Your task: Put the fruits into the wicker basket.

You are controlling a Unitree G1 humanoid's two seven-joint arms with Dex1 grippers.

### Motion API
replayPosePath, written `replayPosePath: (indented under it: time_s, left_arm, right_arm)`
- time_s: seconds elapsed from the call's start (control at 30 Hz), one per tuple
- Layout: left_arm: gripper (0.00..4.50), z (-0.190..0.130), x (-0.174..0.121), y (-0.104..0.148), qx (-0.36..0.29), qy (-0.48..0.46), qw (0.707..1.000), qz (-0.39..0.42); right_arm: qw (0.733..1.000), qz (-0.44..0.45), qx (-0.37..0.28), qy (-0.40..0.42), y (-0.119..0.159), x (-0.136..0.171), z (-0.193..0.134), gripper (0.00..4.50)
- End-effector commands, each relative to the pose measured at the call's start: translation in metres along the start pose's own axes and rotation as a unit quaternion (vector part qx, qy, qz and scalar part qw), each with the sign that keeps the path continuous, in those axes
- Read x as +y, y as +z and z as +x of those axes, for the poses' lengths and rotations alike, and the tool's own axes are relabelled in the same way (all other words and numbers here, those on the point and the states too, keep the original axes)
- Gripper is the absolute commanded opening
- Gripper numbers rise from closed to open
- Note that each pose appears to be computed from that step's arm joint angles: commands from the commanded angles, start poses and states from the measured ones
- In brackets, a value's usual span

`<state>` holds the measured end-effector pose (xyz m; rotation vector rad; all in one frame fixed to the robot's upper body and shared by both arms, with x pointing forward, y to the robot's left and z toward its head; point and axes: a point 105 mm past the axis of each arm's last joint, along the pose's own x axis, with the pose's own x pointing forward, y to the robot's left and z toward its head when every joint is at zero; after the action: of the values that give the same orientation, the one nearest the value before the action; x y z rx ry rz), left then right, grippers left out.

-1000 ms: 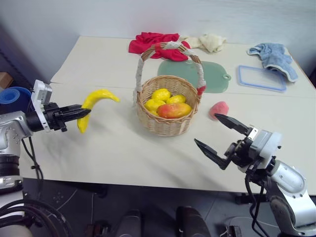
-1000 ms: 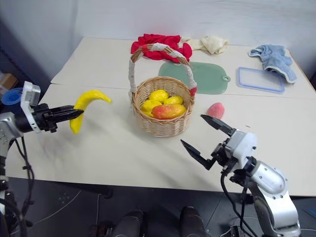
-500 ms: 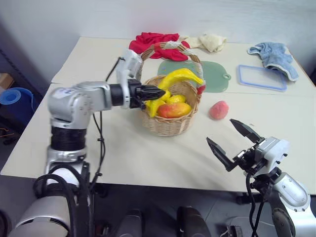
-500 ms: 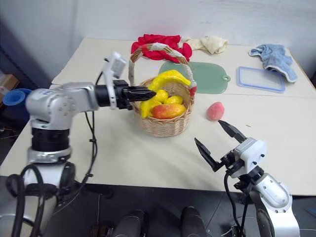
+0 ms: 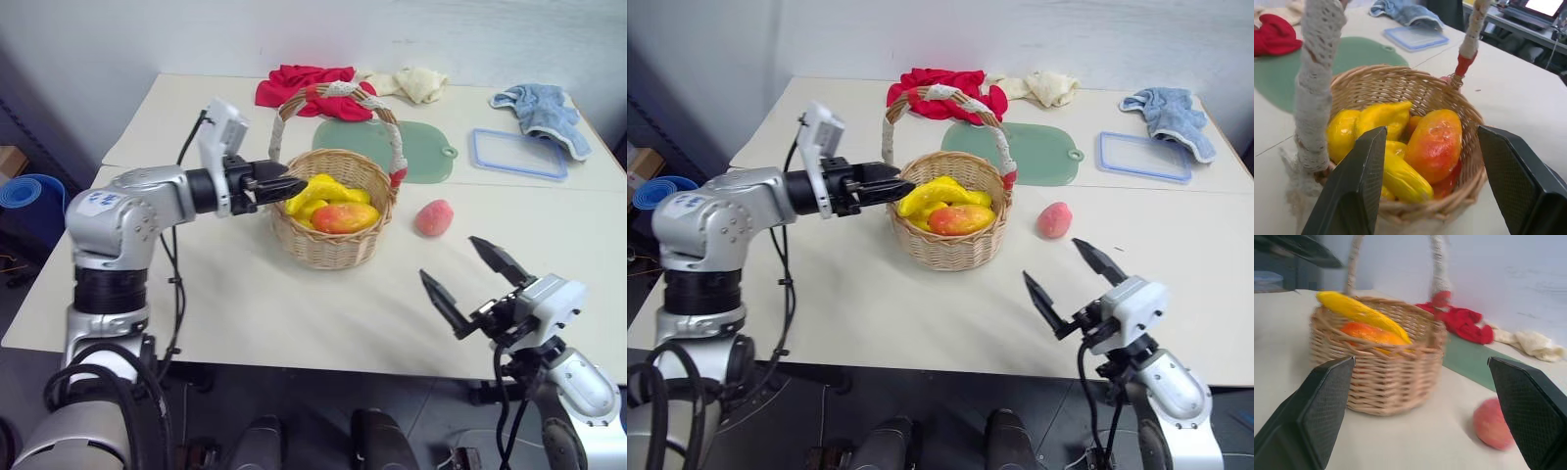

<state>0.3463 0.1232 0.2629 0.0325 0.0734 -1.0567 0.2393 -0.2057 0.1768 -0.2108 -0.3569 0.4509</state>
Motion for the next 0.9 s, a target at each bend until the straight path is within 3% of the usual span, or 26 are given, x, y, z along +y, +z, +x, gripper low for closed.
replayPosePath:
  time_s: [0.03,0.13,0.2,0.33,0.4,0.47,0.6,0.7,0.8,0.9]
  left_arm:
    - [3.06,-0.038,-0.018,0.014,-0.058,-0.076,0.988,0.121]
    - [3.06,-0.065,-0.014,-0.018,0.004,-0.088,0.984,0.156]
    - [3.42,-0.081,-0.014,-0.035,0.045,-0.092,0.977,0.186]
    - [4.45,-0.108,-0.027,-0.045,0.037,-0.118,0.971,0.203]
    - [4.48,-0.120,-0.026,-0.057,0.046,-0.110,0.973,0.197]
    - [4.48,-0.120,-0.028,-0.060,0.043,-0.102,0.974,0.197]
    - [4.48,-0.105,-0.036,-0.040,-0.013,-0.096,0.975,0.200]
    - [4.48,-0.094,-0.038,-0.022,-0.056,-0.089,0.974,0.199]
    - [4.48,-0.088,-0.039,-0.012,-0.081,-0.090,0.977,0.173]
    - [4.48,-0.079,-0.042,-0.006,-0.100,-0.093,0.977,0.163]
  right_arm:
    - [0.999,-0.001,0.022,-0.044,-0.009,-0.029,-0.030,4.50]
    - [0.994,-0.006,0.065,-0.084,-0.028,-0.050,-0.061,4.50]
    - [0.990,-0.013,0.091,-0.106,-0.038,-0.060,-0.080,4.50]
    - [0.986,-0.017,0.114,-0.122,-0.050,-0.069,-0.095,4.50]
    - [0.989,-0.010,0.107,-0.105,-0.049,-0.073,-0.086,4.50]
    - [0.993,0.005,0.101,-0.066,-0.044,-0.075,-0.067,4.50]
    - [0.995,0.005,0.088,-0.037,-0.024,-0.104,-0.010,4.50]
    - [0.986,0.056,0.151,-0.046,-0.025,-0.124,0.038,4.50]
    - [0.983,0.084,0.164,-0.012,-0.013,-0.116,0.091,4.50]
    - [0.970,0.137,0.200,-0.011,-0.026,-0.106,0.132,4.50]
